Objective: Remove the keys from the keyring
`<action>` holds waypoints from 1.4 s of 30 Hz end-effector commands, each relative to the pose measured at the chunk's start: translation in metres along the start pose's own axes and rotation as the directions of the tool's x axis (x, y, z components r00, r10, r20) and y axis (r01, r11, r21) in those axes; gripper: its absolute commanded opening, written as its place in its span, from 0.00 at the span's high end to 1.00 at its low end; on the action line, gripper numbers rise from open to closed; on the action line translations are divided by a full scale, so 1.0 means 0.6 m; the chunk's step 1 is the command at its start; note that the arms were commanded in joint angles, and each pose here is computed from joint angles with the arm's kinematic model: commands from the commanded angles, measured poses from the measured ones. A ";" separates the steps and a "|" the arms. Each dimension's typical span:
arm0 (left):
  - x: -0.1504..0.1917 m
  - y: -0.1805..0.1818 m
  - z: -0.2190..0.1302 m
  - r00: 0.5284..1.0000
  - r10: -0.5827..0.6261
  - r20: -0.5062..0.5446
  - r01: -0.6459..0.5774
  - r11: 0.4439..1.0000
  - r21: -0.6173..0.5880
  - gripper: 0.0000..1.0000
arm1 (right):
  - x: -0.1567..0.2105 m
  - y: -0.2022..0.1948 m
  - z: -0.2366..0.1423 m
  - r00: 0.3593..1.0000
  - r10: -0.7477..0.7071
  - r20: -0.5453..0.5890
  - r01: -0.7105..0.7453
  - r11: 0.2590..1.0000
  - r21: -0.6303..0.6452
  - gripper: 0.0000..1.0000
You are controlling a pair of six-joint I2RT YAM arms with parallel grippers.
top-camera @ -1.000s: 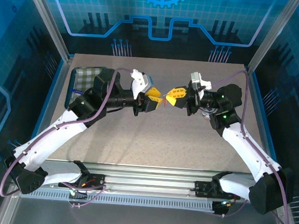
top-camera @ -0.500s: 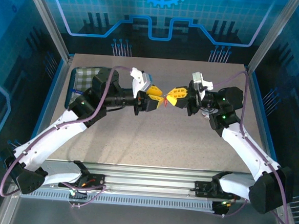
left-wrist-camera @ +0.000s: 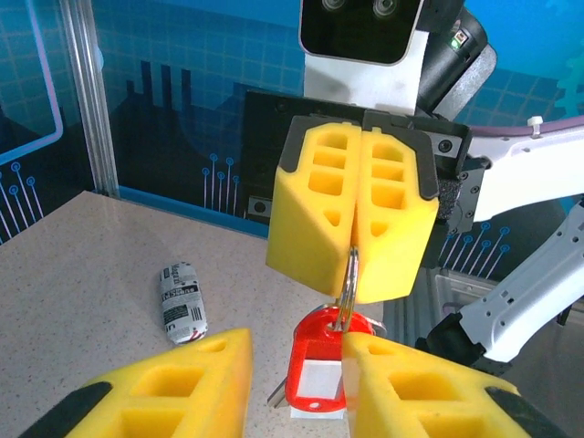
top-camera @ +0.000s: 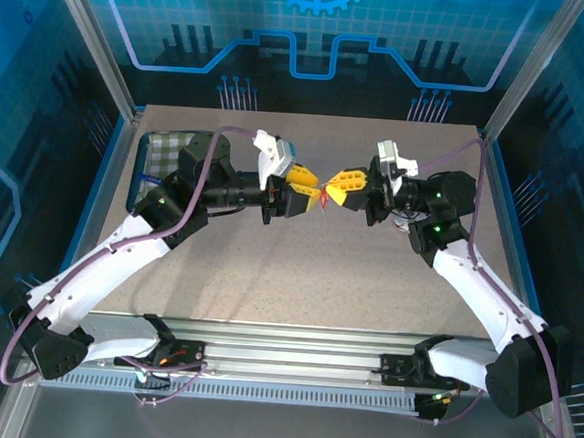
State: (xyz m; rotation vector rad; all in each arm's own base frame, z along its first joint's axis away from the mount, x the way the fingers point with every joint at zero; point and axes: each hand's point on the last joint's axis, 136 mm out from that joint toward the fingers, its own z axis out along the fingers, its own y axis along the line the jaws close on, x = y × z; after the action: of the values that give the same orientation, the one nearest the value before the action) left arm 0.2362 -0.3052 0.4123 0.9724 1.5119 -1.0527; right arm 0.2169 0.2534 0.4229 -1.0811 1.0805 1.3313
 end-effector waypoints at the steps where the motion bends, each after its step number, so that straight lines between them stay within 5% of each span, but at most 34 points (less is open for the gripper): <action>1: -0.027 -0.017 -0.007 0.997 0.036 0.063 -0.039 0.998 0.043 0.70 | 0.009 -0.011 -0.004 1.000 0.014 -0.004 -0.014 1.000 0.014 0.98; 13: -0.021 -0.014 0.001 0.998 0.027 0.055 -0.030 0.998 0.053 0.74 | -0.001 -0.006 -0.002 1.000 0.009 0.016 -0.009 1.000 -0.009 0.97; 20: -0.011 -0.003 0.006 0.999 0.021 0.040 -0.023 0.999 0.029 0.62 | -0.010 -0.003 -0.003 0.999 0.005 0.036 -0.004 1.000 -0.025 0.97; 36: -0.014 0.000 0.013 0.999 0.015 0.044 -0.017 0.999 0.036 0.71 | -0.006 0.004 -0.005 0.999 0.009 0.037 -0.007 0.999 -0.045 0.97; 42: -0.013 0.000 0.013 0.999 0.016 0.040 -0.018 0.999 0.041 0.83 | -0.004 0.003 -0.005 0.999 0.012 0.035 -0.010 0.999 -0.048 0.97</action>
State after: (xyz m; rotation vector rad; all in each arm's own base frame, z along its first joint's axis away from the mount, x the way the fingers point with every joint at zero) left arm 0.2383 -0.3122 0.4177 0.9857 1.4618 -1.0795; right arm 0.2186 0.2530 0.4222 -1.0626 1.0736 1.4062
